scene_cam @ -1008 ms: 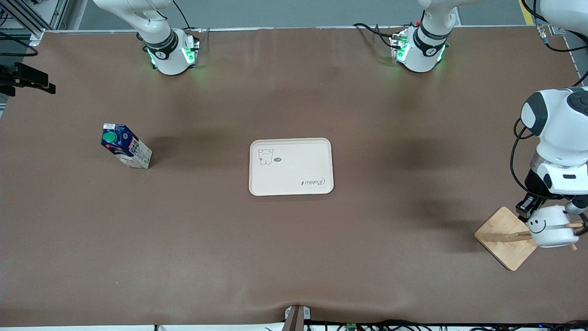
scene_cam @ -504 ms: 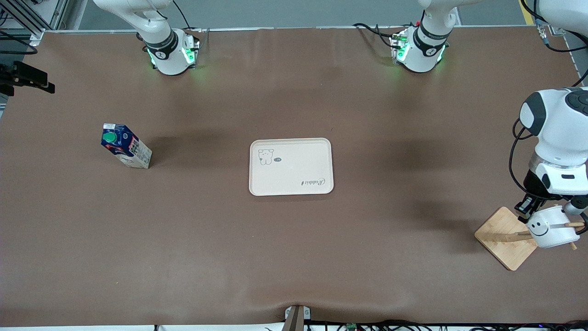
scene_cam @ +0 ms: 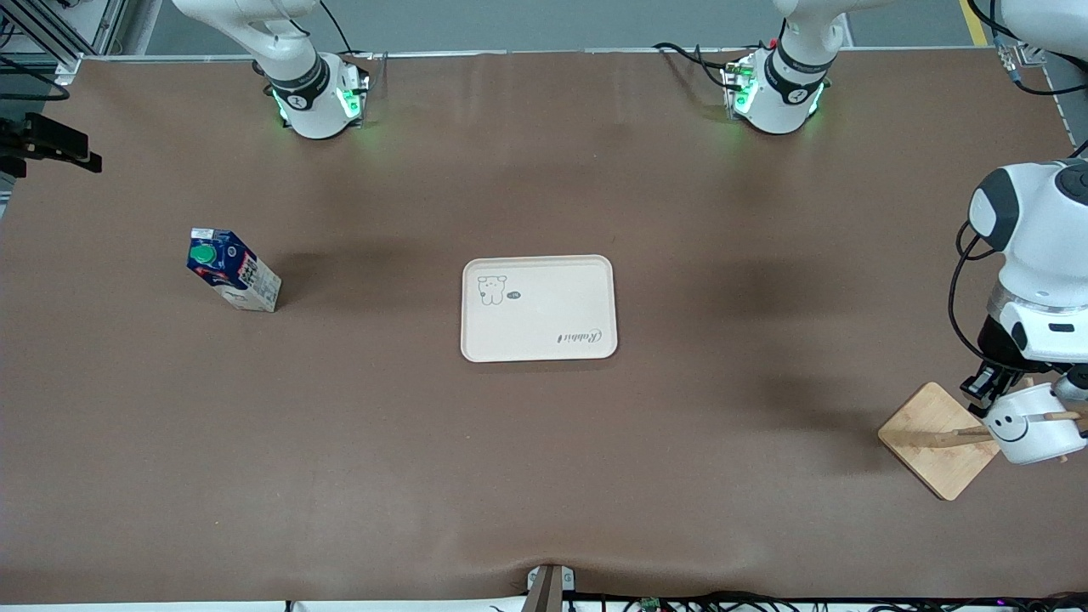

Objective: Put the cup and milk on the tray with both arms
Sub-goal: 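Lift the mug off the stand and carry it over the tray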

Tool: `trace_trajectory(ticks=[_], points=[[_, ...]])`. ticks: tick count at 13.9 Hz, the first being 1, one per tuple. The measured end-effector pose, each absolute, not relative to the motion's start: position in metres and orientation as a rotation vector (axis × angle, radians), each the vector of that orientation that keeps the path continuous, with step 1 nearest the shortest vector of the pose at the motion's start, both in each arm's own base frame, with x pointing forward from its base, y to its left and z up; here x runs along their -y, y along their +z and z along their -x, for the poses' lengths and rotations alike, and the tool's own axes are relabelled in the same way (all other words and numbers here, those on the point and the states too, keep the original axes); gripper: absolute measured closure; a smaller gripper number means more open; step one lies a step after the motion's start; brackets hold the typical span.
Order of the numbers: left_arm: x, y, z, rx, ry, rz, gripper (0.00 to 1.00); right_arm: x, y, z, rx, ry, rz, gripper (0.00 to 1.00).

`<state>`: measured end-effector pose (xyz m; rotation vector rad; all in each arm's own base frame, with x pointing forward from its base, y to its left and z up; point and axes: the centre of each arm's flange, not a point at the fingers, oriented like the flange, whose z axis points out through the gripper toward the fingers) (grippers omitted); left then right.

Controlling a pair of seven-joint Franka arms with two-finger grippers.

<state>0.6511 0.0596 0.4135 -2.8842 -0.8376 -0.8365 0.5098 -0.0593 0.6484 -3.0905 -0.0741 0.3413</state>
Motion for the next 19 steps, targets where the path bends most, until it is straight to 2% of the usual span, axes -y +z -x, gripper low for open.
trace_trajectory(ticks=[8, 14, 19], points=[[-0.017, 0.446, -0.658, 0.778, -0.686, 2.906, 0.91, 0.059, 0.648, -0.51, 0.075, 0.343, 3.09, 0.0], [0.023, 0.51, -0.65, 0.745, -0.577, 2.898, 0.93, 0.059, 0.647, -0.51, 0.074, 0.351, 3.089, 0.0], [0.024, 0.514, -0.648, 0.745, -0.572, 2.896, 0.93, 0.059, 0.646, -0.51, 0.073, 0.354, 3.088, 0.0]])
